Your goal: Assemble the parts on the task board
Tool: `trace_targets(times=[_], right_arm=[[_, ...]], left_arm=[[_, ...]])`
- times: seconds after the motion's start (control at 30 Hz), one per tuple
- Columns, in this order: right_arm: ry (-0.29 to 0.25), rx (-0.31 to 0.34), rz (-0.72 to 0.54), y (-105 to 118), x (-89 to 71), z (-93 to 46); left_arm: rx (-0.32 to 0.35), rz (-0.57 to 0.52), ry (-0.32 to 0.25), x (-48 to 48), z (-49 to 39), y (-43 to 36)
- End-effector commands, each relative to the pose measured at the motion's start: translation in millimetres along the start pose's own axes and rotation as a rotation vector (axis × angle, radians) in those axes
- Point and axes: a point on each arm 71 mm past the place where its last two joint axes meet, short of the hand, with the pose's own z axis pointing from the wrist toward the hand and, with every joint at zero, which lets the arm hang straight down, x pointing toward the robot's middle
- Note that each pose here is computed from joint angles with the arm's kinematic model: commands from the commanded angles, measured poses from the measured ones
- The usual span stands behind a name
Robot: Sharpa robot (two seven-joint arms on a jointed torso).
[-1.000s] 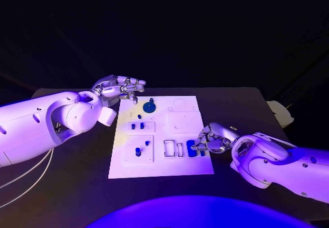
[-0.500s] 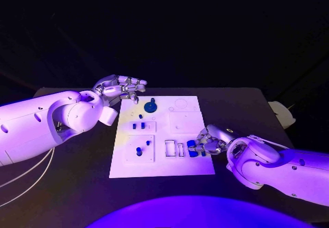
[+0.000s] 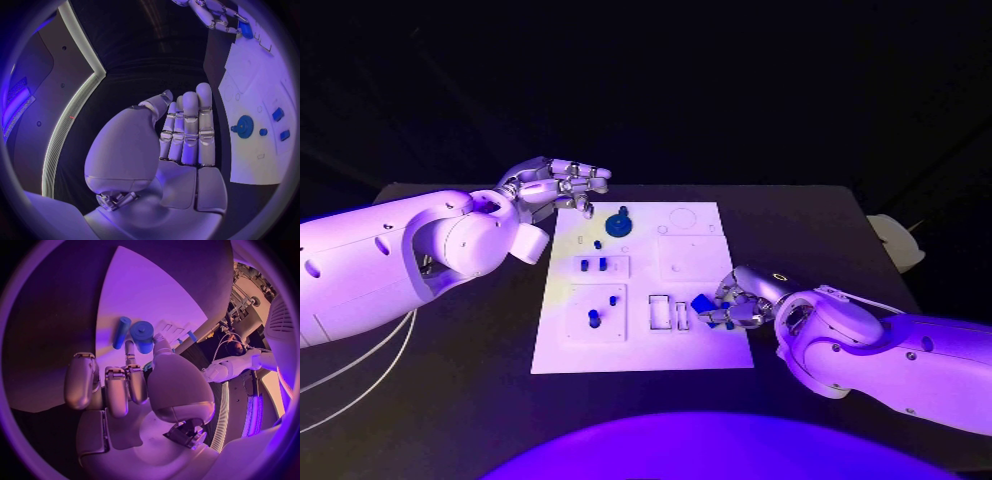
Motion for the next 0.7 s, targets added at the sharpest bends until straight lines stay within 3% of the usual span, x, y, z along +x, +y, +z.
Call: trace_targets(times=[0.03,0.4,0.7], right_arm=[[0.022,0.004,-0.043,0.1,4.1,1.3],[0.019,-0.001,-0.034,2.9,8.1,2.8],[-0.051,-0.022,0.022,7.4,2.2,-3.4]], left_arm=[[0.005,-0.005,0.025,2.5,0.0,-0.8],[0.003,-0.005,0.026,2.4,-0.3,-0.6],[0.002,-0.005,0.025,2.0,-0.6,-0.5]])
